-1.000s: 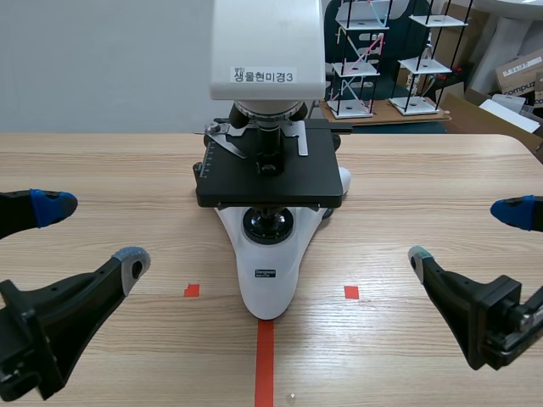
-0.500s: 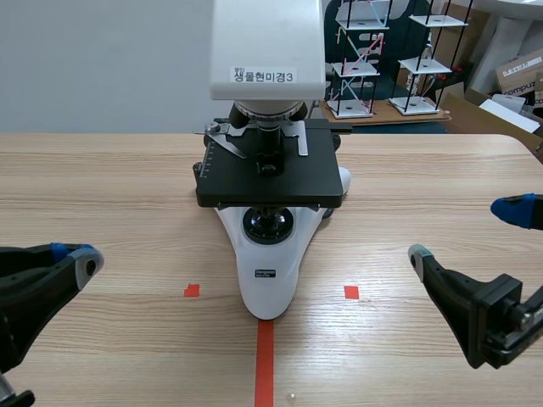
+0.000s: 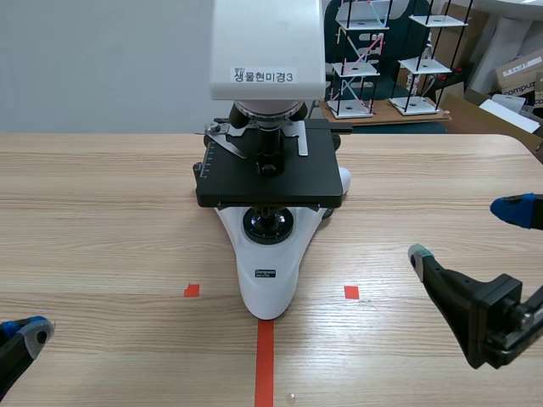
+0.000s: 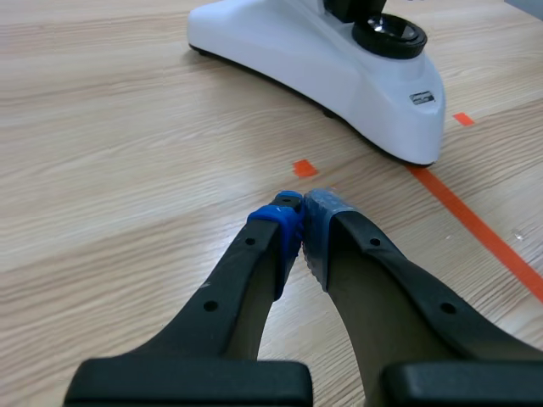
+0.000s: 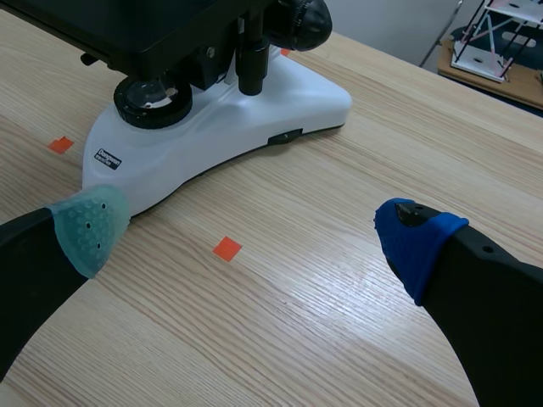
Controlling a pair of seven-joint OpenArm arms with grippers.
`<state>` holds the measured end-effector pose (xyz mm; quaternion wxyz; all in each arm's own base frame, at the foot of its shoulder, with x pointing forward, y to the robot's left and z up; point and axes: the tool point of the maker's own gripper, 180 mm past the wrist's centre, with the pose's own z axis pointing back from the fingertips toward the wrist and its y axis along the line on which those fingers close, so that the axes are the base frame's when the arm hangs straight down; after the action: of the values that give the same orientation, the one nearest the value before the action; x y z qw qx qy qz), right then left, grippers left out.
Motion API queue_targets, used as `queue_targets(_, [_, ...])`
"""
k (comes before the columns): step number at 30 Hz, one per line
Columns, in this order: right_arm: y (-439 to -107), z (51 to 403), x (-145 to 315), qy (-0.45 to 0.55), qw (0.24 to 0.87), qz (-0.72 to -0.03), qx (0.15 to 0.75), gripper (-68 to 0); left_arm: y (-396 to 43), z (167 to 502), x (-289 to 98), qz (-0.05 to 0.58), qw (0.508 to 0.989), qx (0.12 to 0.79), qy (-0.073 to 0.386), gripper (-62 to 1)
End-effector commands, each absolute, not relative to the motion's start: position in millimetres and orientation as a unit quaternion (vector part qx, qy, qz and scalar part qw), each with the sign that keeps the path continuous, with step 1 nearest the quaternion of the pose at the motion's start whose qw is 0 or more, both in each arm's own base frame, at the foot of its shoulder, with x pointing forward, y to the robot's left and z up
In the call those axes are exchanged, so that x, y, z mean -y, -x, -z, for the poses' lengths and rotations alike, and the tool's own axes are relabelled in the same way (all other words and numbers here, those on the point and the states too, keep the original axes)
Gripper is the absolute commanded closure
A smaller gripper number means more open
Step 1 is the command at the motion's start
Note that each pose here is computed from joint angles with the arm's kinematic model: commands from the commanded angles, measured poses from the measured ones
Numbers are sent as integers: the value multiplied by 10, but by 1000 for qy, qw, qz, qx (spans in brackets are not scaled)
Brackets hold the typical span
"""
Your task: Point at the diaphragm
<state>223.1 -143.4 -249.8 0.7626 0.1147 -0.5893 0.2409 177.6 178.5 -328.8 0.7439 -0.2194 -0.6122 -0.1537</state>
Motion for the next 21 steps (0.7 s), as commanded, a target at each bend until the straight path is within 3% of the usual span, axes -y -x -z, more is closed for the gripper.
queue_targets(1, [-2250, 2414, 1422, -118, 754, -240, 600, -642, -1806, 3221, -1709, 151, 725, 628, 239, -32])
queue_targets(21, [-2250, 2415, 1422, -118, 754, -240, 600, -642, -1791, 3537, -1083, 145, 664, 659, 321, -32])
